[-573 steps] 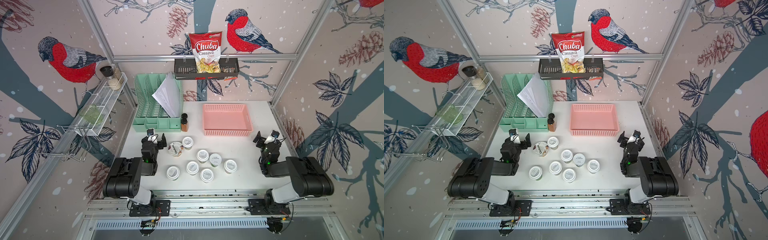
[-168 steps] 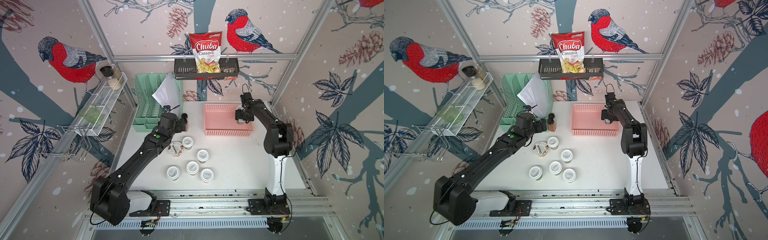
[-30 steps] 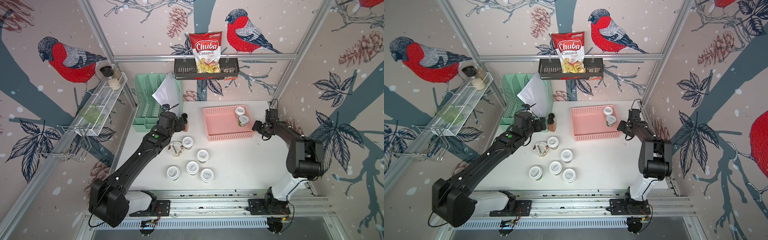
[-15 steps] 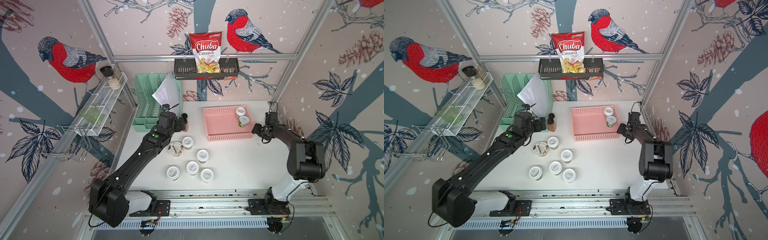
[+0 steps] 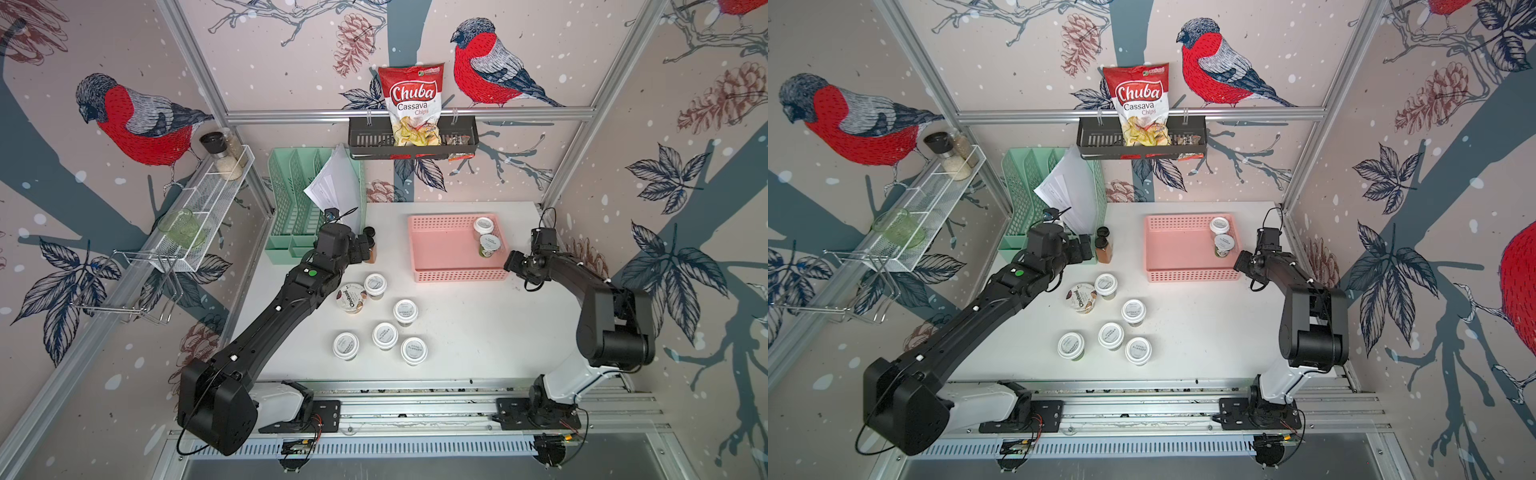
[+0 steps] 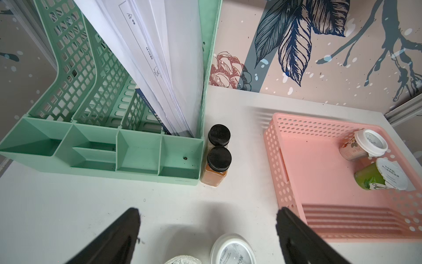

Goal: Put the yogurt in the basket
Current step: Adjust the basket at the center of the board, then pick up the yogurt from the center of the board.

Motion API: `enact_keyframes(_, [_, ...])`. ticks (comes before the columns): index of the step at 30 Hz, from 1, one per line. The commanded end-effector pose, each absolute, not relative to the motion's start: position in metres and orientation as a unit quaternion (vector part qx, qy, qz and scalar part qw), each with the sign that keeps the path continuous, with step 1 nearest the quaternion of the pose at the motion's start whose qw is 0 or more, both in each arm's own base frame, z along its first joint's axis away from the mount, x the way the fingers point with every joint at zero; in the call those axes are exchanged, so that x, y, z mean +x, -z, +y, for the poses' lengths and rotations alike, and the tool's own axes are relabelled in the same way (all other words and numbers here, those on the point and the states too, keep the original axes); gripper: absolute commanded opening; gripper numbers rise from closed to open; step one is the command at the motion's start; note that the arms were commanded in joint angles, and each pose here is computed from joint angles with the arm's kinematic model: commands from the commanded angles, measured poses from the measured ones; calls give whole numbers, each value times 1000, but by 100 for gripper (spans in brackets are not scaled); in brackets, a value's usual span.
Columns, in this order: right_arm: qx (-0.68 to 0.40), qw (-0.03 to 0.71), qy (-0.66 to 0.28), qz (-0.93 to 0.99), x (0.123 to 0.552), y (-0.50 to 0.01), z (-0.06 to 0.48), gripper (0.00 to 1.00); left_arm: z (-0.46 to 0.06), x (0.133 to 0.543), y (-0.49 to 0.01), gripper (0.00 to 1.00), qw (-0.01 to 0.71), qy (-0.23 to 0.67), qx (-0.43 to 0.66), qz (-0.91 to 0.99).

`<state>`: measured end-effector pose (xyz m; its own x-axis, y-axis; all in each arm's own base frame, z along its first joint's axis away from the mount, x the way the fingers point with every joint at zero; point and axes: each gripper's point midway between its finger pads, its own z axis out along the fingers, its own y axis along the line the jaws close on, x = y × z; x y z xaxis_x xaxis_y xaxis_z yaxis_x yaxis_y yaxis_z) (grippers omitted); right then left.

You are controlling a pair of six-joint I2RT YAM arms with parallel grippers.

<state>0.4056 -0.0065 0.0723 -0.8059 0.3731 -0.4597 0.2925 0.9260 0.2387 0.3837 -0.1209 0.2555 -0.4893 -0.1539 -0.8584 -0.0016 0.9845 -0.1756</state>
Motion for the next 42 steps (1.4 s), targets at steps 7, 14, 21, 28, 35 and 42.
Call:
enact_keyframes(7, [163,312,-66,934,412,-138,-7,70,-120,386,-260,96,512,75,-45,854])
enact_keyframes(14, [38,373,-85,923,395,-204,86,74,-112,388,-252,96,505,54,-68,859])
enact_keyframes(21, [-137,313,-130,931,342,-185,239,83,-89,398,-239,96,472,23,-105,875])
enact_keyframes(28, [-291,263,-129,911,293,-156,317,98,-85,398,-233,96,472,20,-108,875])
enact_keyframes(35, [-348,212,-112,906,266,-119,344,100,-82,397,-236,96,478,15,-108,872])
enact_keyframes(42, [-360,196,-110,906,251,-107,351,100,-84,397,-238,96,479,21,-105,871])
